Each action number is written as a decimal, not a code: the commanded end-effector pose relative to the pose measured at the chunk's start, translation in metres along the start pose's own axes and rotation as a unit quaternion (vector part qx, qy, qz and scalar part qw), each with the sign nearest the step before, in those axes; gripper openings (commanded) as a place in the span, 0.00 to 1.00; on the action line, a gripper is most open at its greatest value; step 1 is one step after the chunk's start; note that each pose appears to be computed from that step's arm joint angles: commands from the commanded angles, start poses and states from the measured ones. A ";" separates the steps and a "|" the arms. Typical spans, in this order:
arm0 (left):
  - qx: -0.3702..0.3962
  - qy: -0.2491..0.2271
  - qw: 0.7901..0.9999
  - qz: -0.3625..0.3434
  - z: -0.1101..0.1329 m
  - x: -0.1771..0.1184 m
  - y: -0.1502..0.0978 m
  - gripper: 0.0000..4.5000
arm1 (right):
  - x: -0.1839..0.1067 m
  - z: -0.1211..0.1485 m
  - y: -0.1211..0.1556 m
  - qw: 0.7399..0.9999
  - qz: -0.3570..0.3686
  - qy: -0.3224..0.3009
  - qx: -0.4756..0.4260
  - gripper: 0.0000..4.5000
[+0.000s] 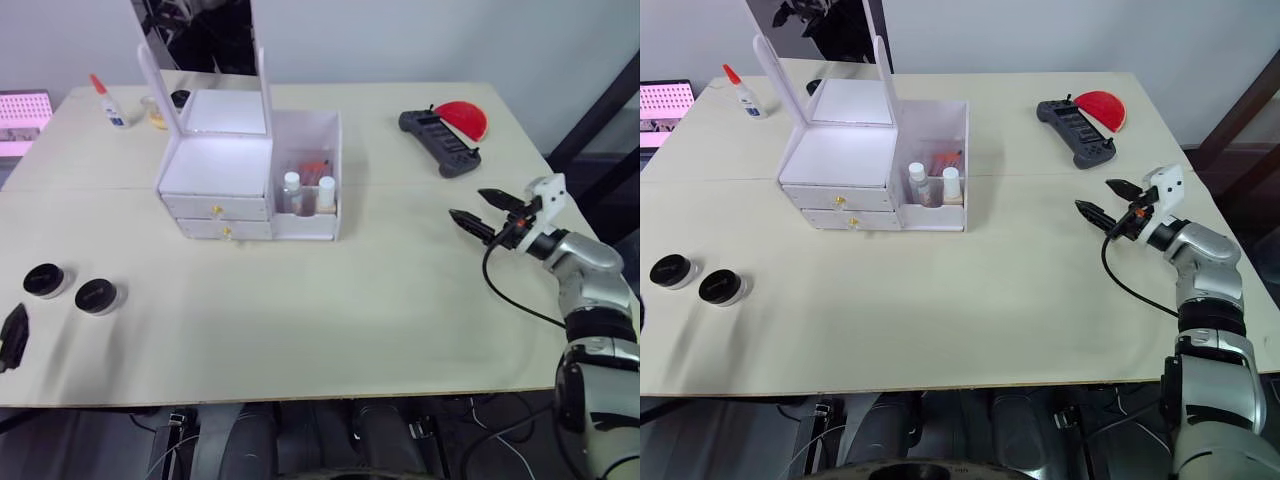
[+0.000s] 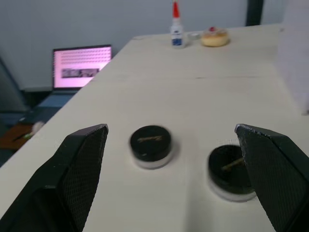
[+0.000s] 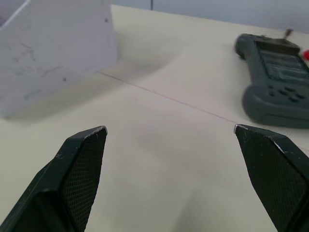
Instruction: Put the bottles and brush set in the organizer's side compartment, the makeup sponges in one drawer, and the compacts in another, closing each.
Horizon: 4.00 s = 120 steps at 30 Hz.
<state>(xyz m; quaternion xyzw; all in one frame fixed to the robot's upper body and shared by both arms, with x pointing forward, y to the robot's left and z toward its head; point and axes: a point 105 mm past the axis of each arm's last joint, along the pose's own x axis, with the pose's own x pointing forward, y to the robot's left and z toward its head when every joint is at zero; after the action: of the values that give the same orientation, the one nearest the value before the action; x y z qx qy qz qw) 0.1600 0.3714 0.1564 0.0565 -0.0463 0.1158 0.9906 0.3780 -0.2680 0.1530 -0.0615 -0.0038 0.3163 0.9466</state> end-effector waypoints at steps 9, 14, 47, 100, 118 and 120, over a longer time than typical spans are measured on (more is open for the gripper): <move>-0.043 -0.029 0.986 -0.159 0.009 0.060 -0.147 0.98 | 0.052 0.097 0.109 0.965 0.250 -0.051 -0.065 1.00; -0.081 0.004 0.985 -0.153 -0.019 0.080 -0.183 0.98 | 0.055 0.122 0.130 0.954 0.286 -0.052 -0.072 1.00; -0.099 -0.016 0.984 -0.150 -0.032 0.124 -0.244 0.57 | 0.051 0.149 0.153 0.945 0.299 -0.054 -0.124 1.00; -0.079 0.044 0.980 -0.178 -0.013 -0.009 -0.184 0.99 | 0.074 0.126 0.109 0.937 0.328 -0.015 -0.117 1.00; -0.001 0.091 0.996 0.024 -0.034 -0.066 0.023 0.99 | -0.003 0.034 -0.015 0.996 0.076 0.052 -0.016 1.00; -0.002 0.083 0.996 0.022 -0.031 -0.062 0.023 0.99 | -0.009 0.027 -0.020 0.997 0.057 0.056 -0.014 1.00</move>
<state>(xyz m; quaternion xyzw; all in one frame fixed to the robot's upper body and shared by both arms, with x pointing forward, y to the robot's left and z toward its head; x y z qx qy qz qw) 0.0939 0.3810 0.1037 0.0217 0.0631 0.1453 0.9871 0.3814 -0.2744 0.1667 -0.0738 0.0745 0.3873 0.9160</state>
